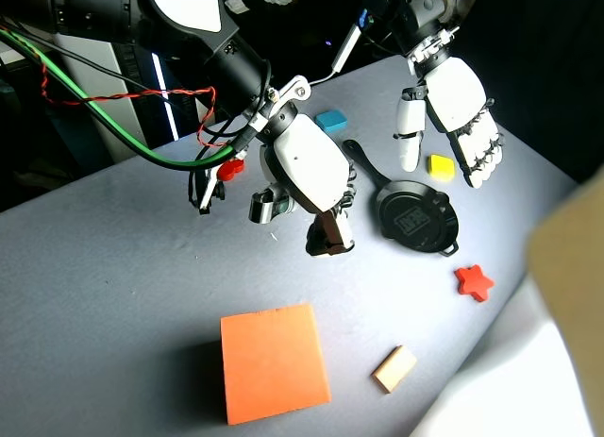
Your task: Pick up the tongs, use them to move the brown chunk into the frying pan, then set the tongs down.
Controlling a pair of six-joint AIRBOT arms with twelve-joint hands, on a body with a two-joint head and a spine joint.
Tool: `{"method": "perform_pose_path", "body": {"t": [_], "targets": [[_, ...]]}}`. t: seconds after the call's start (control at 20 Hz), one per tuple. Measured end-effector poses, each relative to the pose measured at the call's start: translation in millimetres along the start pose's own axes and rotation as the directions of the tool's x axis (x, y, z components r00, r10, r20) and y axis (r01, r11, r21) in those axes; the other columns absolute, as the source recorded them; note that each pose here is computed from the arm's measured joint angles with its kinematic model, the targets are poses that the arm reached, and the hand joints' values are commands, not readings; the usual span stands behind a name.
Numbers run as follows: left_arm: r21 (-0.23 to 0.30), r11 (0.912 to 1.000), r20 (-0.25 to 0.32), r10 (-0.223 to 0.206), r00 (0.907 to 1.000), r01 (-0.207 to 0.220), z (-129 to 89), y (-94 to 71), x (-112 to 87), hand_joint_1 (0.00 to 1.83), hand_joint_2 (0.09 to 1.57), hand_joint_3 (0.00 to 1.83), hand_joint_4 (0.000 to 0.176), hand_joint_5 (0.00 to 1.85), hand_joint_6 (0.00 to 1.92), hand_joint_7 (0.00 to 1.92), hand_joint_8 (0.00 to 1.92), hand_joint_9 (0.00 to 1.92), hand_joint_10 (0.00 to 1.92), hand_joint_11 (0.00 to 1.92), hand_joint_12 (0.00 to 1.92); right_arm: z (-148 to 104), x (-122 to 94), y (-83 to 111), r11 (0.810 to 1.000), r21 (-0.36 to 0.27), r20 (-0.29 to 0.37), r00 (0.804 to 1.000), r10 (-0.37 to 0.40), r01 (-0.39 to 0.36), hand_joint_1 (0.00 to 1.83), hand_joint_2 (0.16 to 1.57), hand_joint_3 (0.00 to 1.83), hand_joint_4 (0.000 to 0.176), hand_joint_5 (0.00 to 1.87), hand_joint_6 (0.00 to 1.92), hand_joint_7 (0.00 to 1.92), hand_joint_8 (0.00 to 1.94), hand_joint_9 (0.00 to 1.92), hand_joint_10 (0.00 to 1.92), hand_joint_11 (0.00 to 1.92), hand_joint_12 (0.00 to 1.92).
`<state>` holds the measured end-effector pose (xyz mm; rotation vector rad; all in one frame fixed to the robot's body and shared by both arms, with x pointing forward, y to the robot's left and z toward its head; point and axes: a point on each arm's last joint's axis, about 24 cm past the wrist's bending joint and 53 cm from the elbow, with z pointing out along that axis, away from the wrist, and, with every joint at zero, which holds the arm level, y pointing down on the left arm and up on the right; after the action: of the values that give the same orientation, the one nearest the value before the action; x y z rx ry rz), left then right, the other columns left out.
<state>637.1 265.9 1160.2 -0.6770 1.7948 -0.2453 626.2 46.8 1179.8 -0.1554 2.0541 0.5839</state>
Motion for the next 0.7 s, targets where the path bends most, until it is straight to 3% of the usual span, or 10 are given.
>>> {"method": "perform_pose_path", "body": {"t": [0.4,0.7], "targets": [[-0.009,0.9999,0.005,0.004,1.0,-0.004,0.0,3.0,-0.4,0.0,1.21,0.0,0.0,0.08,0.0,0.1,0.0,0.1,0.0,0.0,0.26,-1.4,22.4,-9.5,0.998,0.044,-0.041,0.998,0.037,-0.035,1.06,1.14,0.0,0.0,0.94,0.05,1.01,0.0,0.92,0.17,0.43,1.4],[-0.008,1.0,0.003,0.004,1.0,-0.004,-1.2,2.2,0.6,0.0,1.21,0.0,0.0,0.08,0.0,0.1,0.0,0.1,0.0,0.0,0.25,4.2,31.3,-4.2,0.999,0.031,-0.043,0.999,0.011,-0.01,1.04,1.14,0.0,0.0,0.95,0.04,1.0,0.0,0.91,0.16,0.43,1.39]]}}
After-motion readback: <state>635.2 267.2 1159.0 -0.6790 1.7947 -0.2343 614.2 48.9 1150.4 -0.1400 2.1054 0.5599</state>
